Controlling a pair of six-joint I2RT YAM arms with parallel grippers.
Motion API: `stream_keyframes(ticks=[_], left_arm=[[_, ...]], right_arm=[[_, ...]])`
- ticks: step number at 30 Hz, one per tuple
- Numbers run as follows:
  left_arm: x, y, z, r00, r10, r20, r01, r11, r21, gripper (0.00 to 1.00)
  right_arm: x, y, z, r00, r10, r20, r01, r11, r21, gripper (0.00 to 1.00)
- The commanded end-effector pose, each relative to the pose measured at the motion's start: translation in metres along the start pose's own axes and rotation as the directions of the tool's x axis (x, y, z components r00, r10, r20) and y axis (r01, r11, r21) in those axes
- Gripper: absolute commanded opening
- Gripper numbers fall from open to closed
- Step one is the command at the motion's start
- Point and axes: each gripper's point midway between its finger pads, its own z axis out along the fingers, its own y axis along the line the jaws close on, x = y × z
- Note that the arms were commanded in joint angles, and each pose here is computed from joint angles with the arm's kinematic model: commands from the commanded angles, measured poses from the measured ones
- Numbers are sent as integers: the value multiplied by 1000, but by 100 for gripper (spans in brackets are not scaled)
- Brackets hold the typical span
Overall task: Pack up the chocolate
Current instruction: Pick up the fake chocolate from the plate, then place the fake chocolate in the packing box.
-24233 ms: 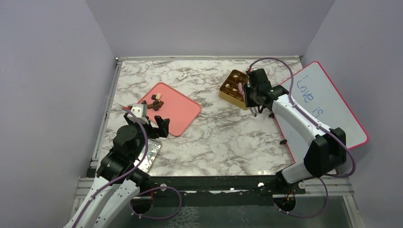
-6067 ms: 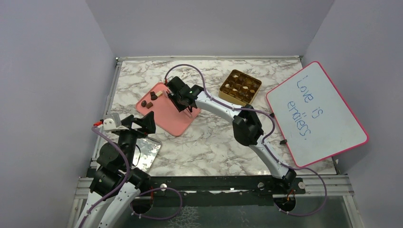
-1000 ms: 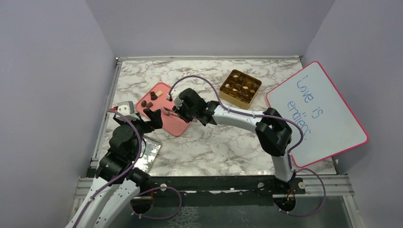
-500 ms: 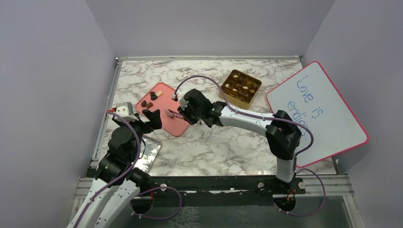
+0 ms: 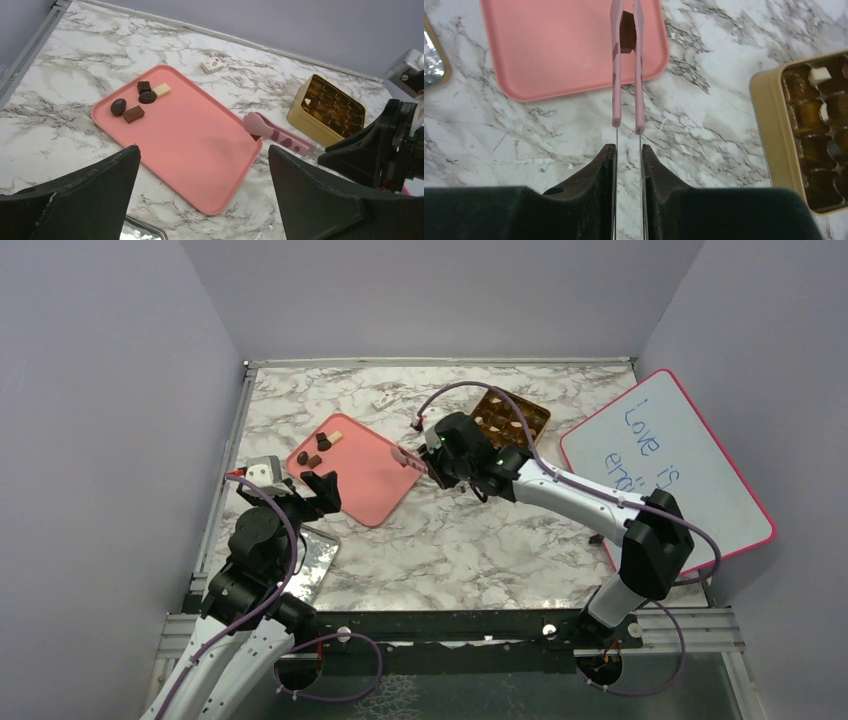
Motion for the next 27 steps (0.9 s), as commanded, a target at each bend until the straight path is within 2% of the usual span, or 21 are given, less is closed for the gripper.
stream_keyframes(ticks=[1,11,17,27], left_arm=[[-4,1,2,999,20,26,-20,1000,0,99],[1,-2,4,999,34,10,-35,999,18,99],[3,-4,6,999,43,5,-43,999,25,99],[3,-5,5,999,46,6,-46,998,33,99]], right_arm=[[13,-42,-18,996,92,-9,-90,991,100,20],[30,-124,-51,975,220,42,-223,934,281,22],[28,-147,-62,964,250,87,-264,917,298,24],[45,-167,-44,960,274,56,-275,893,356,26]])
